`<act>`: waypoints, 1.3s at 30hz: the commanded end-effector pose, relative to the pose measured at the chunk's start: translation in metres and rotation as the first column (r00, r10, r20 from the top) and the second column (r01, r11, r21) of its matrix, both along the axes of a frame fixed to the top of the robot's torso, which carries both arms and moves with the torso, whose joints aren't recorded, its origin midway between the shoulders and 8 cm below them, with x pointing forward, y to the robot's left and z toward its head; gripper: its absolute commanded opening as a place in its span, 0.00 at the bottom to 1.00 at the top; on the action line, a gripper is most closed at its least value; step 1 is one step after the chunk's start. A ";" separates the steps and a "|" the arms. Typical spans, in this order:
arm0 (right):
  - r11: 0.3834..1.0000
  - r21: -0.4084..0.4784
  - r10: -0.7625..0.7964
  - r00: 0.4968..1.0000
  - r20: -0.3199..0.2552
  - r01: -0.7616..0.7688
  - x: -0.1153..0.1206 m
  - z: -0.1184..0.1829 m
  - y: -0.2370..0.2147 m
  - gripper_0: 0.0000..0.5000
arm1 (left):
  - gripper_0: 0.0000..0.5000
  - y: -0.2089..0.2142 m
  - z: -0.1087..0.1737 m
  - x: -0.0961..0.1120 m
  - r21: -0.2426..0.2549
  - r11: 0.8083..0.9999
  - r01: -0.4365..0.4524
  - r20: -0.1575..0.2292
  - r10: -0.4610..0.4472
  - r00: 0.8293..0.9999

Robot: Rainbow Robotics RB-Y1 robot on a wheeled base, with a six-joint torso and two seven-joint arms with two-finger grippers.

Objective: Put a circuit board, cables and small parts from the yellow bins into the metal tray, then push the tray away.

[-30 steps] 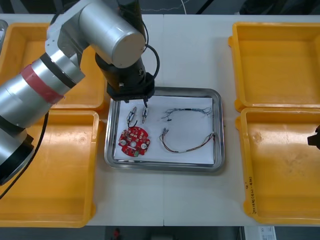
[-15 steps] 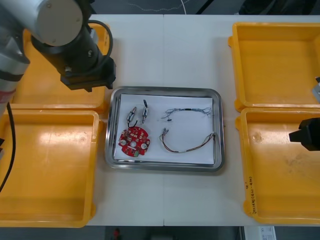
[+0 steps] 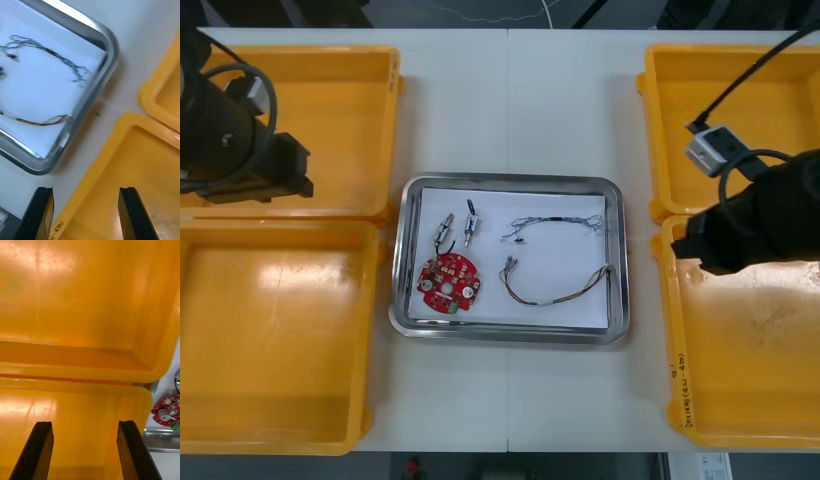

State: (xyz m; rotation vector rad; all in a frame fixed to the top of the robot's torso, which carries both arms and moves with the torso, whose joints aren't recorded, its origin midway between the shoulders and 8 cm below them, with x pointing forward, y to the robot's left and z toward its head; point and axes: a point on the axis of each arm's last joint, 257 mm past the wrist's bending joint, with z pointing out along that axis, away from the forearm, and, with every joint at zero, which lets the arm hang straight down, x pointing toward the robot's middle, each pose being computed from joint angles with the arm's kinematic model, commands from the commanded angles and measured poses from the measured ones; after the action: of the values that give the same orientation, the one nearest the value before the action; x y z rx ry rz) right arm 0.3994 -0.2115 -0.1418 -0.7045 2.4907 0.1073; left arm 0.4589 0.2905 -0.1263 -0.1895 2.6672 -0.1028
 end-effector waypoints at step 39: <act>0.468 -0.488 0.789 0.597 -0.146 -0.737 -0.058 -0.118 0.205 1.00 | 1.00 0.087 -0.018 -0.082 0.115 0.993 0.036 0.018 -0.038 0.999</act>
State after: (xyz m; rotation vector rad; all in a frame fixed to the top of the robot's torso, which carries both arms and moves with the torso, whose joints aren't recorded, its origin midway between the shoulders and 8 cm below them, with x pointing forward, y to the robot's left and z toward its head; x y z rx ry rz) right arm 0.3454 -0.0289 -0.2613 -1.9471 1.9630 -0.2576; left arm 0.3816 0.3634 -0.1592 -0.2212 2.6676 -0.0508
